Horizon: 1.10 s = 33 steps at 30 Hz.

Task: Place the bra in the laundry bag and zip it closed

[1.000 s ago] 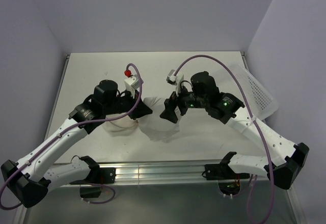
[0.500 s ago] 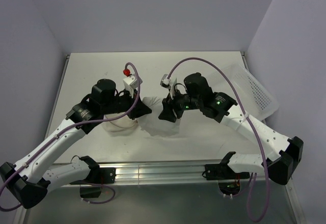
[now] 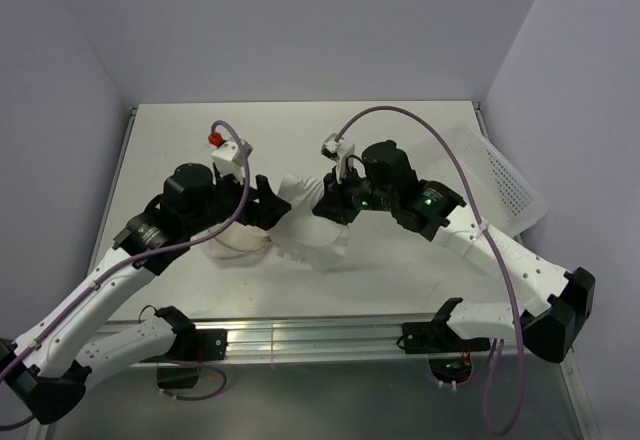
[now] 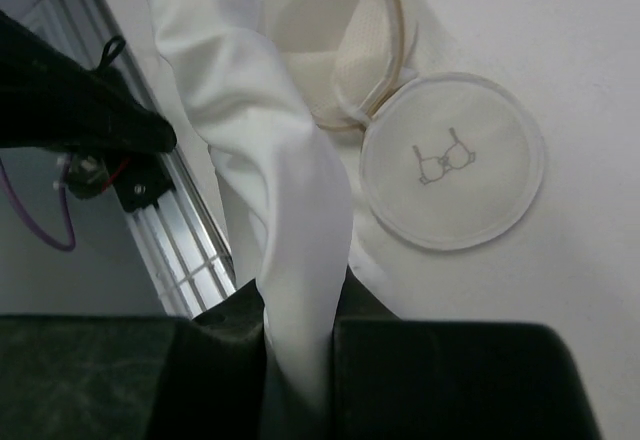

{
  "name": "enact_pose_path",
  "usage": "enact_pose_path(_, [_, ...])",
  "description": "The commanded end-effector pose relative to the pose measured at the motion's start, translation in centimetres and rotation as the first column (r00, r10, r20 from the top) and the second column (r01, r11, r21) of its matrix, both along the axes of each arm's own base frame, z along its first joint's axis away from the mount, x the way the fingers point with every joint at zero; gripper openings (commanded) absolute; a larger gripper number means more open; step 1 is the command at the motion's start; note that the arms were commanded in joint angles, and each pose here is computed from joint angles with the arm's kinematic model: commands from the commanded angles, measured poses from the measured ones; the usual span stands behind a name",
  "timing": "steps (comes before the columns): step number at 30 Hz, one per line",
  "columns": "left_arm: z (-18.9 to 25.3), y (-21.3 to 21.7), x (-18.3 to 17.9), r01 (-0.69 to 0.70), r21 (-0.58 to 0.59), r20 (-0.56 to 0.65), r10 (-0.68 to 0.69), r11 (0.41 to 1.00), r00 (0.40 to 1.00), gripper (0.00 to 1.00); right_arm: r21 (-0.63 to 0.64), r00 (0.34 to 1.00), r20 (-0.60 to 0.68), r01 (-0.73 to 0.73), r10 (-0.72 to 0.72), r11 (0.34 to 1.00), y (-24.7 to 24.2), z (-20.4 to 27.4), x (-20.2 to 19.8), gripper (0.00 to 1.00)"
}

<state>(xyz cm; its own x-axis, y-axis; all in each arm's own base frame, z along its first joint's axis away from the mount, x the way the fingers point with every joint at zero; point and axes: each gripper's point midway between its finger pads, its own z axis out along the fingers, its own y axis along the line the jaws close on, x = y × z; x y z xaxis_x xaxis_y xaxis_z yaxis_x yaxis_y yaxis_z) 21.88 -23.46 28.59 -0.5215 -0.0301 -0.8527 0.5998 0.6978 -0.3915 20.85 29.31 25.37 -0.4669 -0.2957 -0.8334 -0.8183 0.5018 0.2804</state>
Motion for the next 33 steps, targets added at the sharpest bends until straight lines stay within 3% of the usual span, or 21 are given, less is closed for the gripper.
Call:
enact_pose_path(1, [-0.2,4.3,2.0,-0.290,0.010,0.018,0.290,0.957,0.957,0.93,0.163,0.987,0.094,0.117,-0.134,0.980,-0.2,6.0,1.5,0.00])
enact_pose_path(2, [-0.2,6.2,2.7,-0.401,0.006,0.025,0.401,0.916,0.916,0.93,0.190,0.984,0.090,0.137,-0.156,0.972,-0.2,6.6,1.7,0.00])
enact_pose_path(6, [-2.8,11.3,3.2,-0.633,0.051,-0.003,0.634,0.772,0.773,0.89,0.272,0.963,0.121,0.200,-0.239,0.941,-1.1,9.4,2.2,0.00])
enact_pose_path(12, [-6.6,16.0,2.7,-0.822,-0.022,-0.085,0.818,0.570,0.569,0.60,0.410,0.965,0.106,0.175,-0.238,0.895,0.3,12.6,2.1,0.00])
enact_pose_path(14, [-6.9,16.6,3.0,-0.838,-0.050,-0.096,0.832,0.544,0.546,0.60,0.437,0.965,0.096,0.177,-0.242,0.882,1.0,13.1,2.7,0.00])
enact_pose_path(19, [-10.7,16.3,4.0,-0.826,0.027,-0.142,0.820,0.563,0.554,0.61,0.474,0.967,0.082,0.173,-0.239,0.863,2.7,13.1,3.9,0.00])
enact_pose_path(27, [-11.8,18.0,5.0,-0.870,0.021,-0.145,0.862,0.493,0.485,0.58,0.482,0.967,0.034,0.204,-0.251,0.852,5.5,10.7,6.8,0.00])
enact_pose_path(32, [-13.9,17.1,5.3,-0.850,0.044,-0.171,0.842,0.525,0.511,0.40,0.518,0.966,-0.025,0.233,-0.258,0.823,6.6,8.8,7.7,0.00])
enact_pose_path(33, [-14.0,17.1,5.3,-0.848,0.045,-0.173,0.841,0.527,0.513,0.29,0.526,0.967,-0.035,0.234,-0.254,0.817,6.8,8.7,7.6,0.00])
